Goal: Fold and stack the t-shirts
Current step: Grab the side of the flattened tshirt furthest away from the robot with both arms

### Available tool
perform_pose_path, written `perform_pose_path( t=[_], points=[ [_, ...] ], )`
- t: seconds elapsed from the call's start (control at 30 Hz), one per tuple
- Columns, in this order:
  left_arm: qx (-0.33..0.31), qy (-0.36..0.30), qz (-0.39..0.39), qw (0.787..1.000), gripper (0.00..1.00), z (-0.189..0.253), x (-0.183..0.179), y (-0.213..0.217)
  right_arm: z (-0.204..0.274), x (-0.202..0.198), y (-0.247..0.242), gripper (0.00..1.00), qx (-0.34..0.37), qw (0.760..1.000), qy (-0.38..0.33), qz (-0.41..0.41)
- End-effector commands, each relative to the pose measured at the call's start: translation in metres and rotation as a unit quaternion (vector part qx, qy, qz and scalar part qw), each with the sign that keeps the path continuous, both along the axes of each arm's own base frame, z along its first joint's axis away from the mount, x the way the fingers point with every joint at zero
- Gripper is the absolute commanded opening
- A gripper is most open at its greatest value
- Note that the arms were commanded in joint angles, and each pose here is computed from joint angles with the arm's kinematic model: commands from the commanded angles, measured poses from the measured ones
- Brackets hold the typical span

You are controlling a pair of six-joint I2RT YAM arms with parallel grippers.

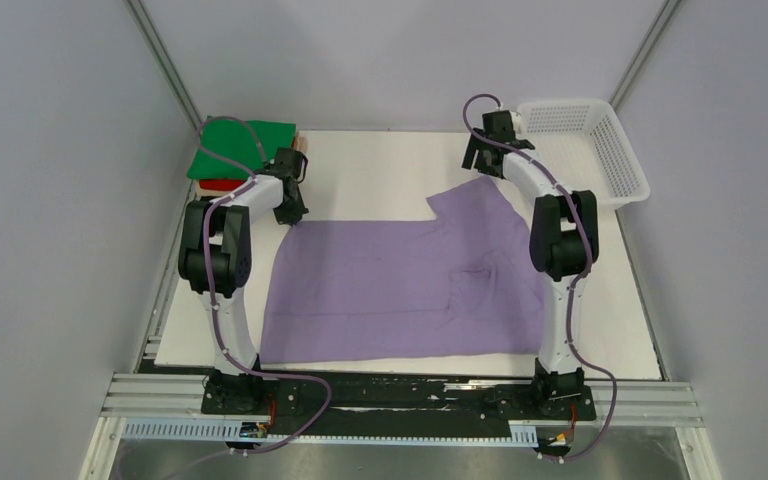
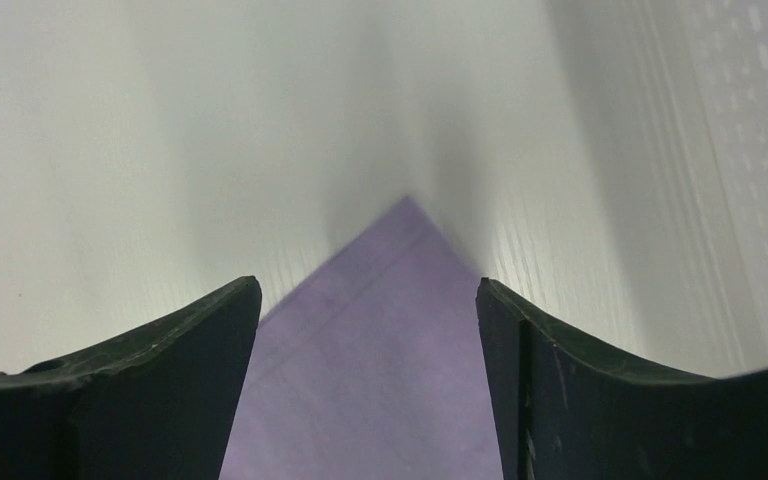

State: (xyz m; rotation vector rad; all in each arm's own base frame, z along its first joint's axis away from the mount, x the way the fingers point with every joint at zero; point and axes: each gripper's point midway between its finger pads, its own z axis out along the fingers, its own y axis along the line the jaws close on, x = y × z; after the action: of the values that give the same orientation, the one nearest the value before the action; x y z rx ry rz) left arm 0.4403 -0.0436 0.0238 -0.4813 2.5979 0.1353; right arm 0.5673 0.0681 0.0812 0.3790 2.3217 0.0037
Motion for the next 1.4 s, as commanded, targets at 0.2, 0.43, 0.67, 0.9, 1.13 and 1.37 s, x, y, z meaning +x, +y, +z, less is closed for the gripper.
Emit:
perform_pose_path(
  t=[0.2,0.43,0.67,0.9,1.13,1.37],
  points=[
    [-0.007,-0.017,0.0,1.0,0.0,0.015,0.0,-0.002,-0.026,0.049,0.009,0.65,-0.055,0.997,-0.007,0.06],
    [-0.006,-0.015,0.003,1.0,0.0,0.014,-0.001,-0.001,-0.049,0.032,0.007,0.52,-0.057,0.996,0.024,0.06],
    [-0.008,-0.015,0.005,1.0,0.0,0.017,-0.003,-0.001,-0.044,0.011,0.003,0.43,-0.05,0.997,0.034,0.04],
    [-0.011,-0.015,0.002,1.0,0.0,0.018,-0.004,-0.003,-0.039,0.0,0.002,0.27,-0.033,0.999,0.034,0.016],
    [-0.01,-0.025,-0.004,1.0,0.0,0.028,-0.003,-0.007,-0.006,0.002,0.008,0.0,-0.039,0.999,-0.001,0.034],
    [-0.005,-0.035,-0.009,0.999,0.0,0.039,-0.015,-0.011,0.024,-0.03,0.016,0.0,-0.041,0.997,-0.022,0.058]
  ],
)
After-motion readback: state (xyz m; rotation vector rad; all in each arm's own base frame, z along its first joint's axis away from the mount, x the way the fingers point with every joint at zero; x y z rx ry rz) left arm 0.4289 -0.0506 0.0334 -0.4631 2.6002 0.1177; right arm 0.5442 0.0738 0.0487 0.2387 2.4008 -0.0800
